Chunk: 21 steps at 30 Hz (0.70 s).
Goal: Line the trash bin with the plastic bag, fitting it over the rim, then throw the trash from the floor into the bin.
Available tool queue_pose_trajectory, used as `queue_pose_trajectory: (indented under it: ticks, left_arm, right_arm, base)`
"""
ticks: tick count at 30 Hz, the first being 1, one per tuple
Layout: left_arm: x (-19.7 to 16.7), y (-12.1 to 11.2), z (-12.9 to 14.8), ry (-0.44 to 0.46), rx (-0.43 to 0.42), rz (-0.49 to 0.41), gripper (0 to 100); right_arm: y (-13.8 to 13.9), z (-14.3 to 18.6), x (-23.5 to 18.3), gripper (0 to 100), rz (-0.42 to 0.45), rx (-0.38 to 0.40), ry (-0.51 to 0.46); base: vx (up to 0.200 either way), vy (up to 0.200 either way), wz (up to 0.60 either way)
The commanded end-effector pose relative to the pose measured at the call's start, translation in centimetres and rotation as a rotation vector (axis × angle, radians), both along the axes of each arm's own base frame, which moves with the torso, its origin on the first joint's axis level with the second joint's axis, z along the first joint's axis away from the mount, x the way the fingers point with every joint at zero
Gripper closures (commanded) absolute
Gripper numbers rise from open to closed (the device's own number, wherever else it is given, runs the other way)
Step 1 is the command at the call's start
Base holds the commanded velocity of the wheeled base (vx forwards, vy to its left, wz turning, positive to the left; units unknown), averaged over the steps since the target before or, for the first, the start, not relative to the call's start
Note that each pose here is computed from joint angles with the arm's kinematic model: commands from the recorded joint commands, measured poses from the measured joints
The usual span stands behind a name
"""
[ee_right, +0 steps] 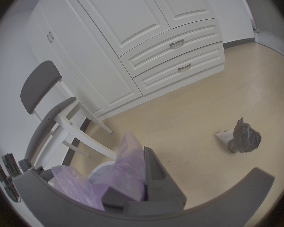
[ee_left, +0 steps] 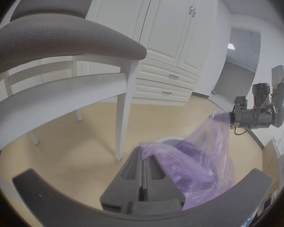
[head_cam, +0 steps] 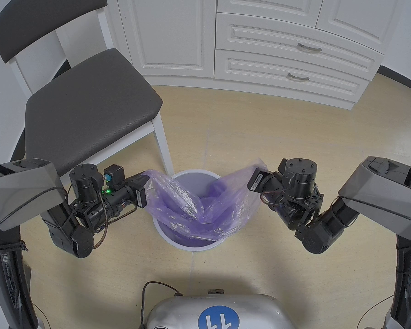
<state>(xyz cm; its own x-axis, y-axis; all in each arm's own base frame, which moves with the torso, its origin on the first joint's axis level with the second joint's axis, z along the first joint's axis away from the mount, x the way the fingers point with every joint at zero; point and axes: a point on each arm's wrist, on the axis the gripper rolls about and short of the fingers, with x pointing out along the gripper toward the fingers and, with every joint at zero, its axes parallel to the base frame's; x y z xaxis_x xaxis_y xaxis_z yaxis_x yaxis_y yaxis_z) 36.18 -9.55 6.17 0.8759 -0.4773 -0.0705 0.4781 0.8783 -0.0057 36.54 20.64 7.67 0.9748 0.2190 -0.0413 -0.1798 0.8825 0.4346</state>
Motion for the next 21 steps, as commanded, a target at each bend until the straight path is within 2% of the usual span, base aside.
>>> queue_pose_trajectory:
  ticks: [1, 6, 9, 12, 13, 21]
  left_arm:
    - [-0.4, 0.8, 0.5, 0.025, 0.021, 0.015, 100]
    - [-1.3, 1.0, 0.7, 0.101, 0.095, 0.008, 100]
    - [-1.5, 1.3, 0.7, 0.123, 0.108, 0.012, 100]
    - [-1.4, 1.5, 0.5, 0.128, 0.121, 0.017, 100]
    - [-1.3, 1.9, 0.4, 0.125, 0.136, 0.025, 100]
    - [-0.8, 3.0, 0.2, 0.117, 0.167, 0.051, 100]
  right_arm:
    - [-1.8, 0.3, -0.3, 100, -0.010, -0.061, 0.006]
    - [-2.7, -0.3, -1.3, 100, -0.009, -0.185, 0.023]
    - [-3.2, -1.5, -2.4, 100, 0.026, -0.270, 0.063]
    - [-3.4, -2.1, -2.9, 100, 0.063, -0.303, 0.080]
    - [-3.8, -2.6, -3.2, 100, 0.078, -0.336, 0.096]
    - [-7.6, -3.7, -3.4, 100, 0.050, -0.529, 0.124]
  base:
    - [0.000, 0.000, 0.00]
    - [0.000, 0.000, 0.00]
    - [0.000, 0.000, 0.00]
    - [0.000, 0.000, 0.00]
    - [0.000, 0.000, 0.00]
    - [0.000, 0.000, 0.00]
